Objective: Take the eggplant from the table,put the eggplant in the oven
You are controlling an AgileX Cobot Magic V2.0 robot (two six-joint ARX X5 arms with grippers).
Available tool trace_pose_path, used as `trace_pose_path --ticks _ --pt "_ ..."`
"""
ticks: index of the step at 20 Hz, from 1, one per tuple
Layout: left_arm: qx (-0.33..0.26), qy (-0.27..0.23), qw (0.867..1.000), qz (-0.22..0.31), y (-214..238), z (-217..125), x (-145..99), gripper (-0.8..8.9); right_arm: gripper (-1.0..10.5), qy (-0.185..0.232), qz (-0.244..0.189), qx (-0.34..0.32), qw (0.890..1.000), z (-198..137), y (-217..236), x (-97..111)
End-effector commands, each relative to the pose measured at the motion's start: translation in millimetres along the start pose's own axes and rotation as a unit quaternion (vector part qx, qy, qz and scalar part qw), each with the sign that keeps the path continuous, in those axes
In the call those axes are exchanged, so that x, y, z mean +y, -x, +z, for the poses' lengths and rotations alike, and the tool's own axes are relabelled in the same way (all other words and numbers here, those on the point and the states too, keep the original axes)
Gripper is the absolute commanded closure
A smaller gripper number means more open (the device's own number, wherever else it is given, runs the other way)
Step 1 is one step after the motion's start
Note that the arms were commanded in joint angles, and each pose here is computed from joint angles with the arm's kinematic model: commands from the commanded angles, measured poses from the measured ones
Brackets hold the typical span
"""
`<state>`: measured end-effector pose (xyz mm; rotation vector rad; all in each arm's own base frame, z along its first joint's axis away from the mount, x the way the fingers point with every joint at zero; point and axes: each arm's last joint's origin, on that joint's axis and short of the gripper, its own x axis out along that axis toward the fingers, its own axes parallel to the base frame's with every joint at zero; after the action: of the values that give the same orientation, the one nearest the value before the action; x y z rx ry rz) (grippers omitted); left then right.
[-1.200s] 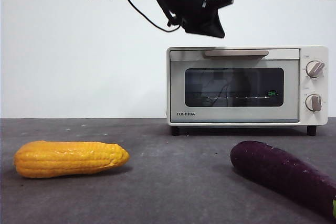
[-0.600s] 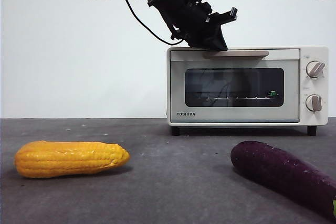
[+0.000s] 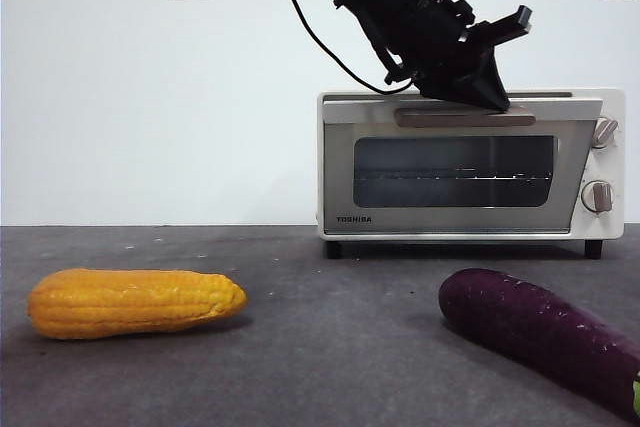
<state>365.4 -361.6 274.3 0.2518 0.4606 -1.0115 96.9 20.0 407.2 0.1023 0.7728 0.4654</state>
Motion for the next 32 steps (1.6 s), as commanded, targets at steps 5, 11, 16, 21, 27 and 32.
trace_pose_path --ticks 5,11,16,21,27,32 --pt "0.053 0.003 0.997 -0.060 -27 -25 -37 8.20 4.1 0.008 0.001 -0.003 1.000 0 0 0" --pt "0.056 0.003 0.995 -0.087 -30 -23 -62 8.20 4.1 0.007 0.001 -0.003 1.000 0 0 0" --pt "0.050 0.006 0.996 -0.076 -21 -16 -56 8.20 4.1 0.006 0.001 0.000 1.000 -1 0 0" --pt "0.031 0.021 0.999 -0.029 28 11 -21 8.19 4.1 0.006 0.001 0.001 1.000 -1 0 0" --pt "0.000 0.050 0.998 0.040 129 46 26 8.19 4.1 0.005 0.001 0.002 1.000 -1 0 0" --pt "-0.022 0.071 0.993 0.096 213 59 49 8.19 4.1 0.003 0.001 0.009 1.000 -1 -1 0"
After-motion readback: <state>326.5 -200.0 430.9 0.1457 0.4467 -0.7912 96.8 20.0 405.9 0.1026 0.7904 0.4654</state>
